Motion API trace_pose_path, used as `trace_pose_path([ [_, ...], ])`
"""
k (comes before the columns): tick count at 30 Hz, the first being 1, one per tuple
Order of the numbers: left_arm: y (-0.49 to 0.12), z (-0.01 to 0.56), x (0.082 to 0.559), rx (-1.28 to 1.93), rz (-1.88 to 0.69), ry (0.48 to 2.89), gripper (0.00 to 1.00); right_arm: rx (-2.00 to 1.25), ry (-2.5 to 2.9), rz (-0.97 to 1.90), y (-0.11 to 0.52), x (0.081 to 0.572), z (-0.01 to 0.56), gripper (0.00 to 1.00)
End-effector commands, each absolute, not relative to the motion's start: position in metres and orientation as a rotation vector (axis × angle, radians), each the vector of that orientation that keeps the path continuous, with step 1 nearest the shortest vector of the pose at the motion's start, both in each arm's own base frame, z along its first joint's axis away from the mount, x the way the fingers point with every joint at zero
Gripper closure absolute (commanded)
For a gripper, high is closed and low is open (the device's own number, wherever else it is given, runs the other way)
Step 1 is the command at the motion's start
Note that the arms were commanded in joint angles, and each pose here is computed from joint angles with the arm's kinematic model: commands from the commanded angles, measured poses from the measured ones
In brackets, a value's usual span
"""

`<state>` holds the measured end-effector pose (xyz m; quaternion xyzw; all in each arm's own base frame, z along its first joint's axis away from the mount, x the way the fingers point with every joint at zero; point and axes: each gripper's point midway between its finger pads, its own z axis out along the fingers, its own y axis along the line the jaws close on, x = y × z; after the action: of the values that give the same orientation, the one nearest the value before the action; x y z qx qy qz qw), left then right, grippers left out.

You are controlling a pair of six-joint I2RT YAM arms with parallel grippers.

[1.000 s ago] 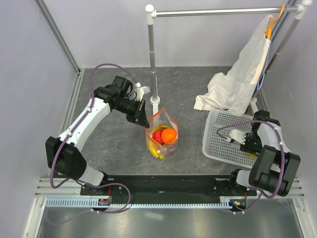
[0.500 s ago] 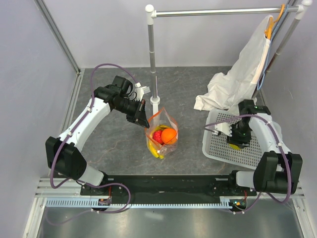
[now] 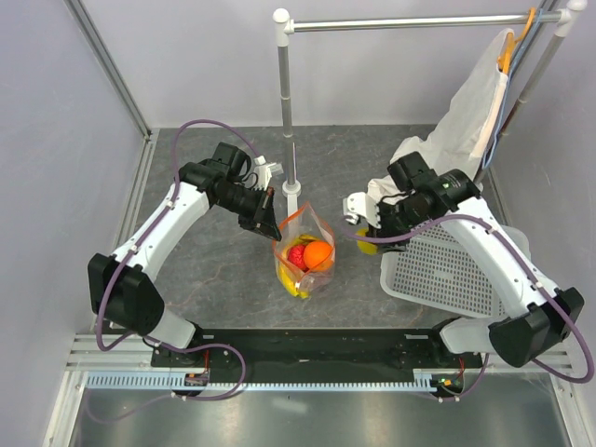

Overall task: Place the food in the zip-top bag and seal the zipper
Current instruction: Pick up the fake fruit from the bin, then place the fake fruit in the zipper food storage bag.

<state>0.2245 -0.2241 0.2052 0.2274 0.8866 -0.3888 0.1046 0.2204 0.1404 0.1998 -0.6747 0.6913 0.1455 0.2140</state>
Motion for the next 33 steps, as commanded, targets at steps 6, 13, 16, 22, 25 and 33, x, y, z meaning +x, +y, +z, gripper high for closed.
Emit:
trace_pose_path([
  [6,-0.228,0.211,0.227,0.692,-1.162,2.574,0.98,-1.506,1.656,0.776,0.250,0.210,0.324,0.67],
  [13,-0.231,0.220,0.227,0.706,-1.188,2.548,0.98,-1.488,1.621,0.870,0.306,0.206,0.338,0.66],
  [16,-0.232,0.220,0.227,0.697,-1.203,2.553,0.98,-1.459,1.654,0.916,0.323,0.210,0.328,0.66],
  [22,-0.233,0.225,0.225,0.684,-1.253,2.544,0.98,-1.424,1.717,0.932,0.342,0.219,0.300,0.67],
  [25,-0.231,0.227,0.226,0.663,-1.271,2.542,0.98,-1.423,1.770,0.948,0.345,0.213,0.275,0.65],
  [33,-0.220,0.234,0.234,0.538,-1.395,2.536,0.98,-1.395,1.873,1.053,0.348,0.197,0.251,0.40],
])
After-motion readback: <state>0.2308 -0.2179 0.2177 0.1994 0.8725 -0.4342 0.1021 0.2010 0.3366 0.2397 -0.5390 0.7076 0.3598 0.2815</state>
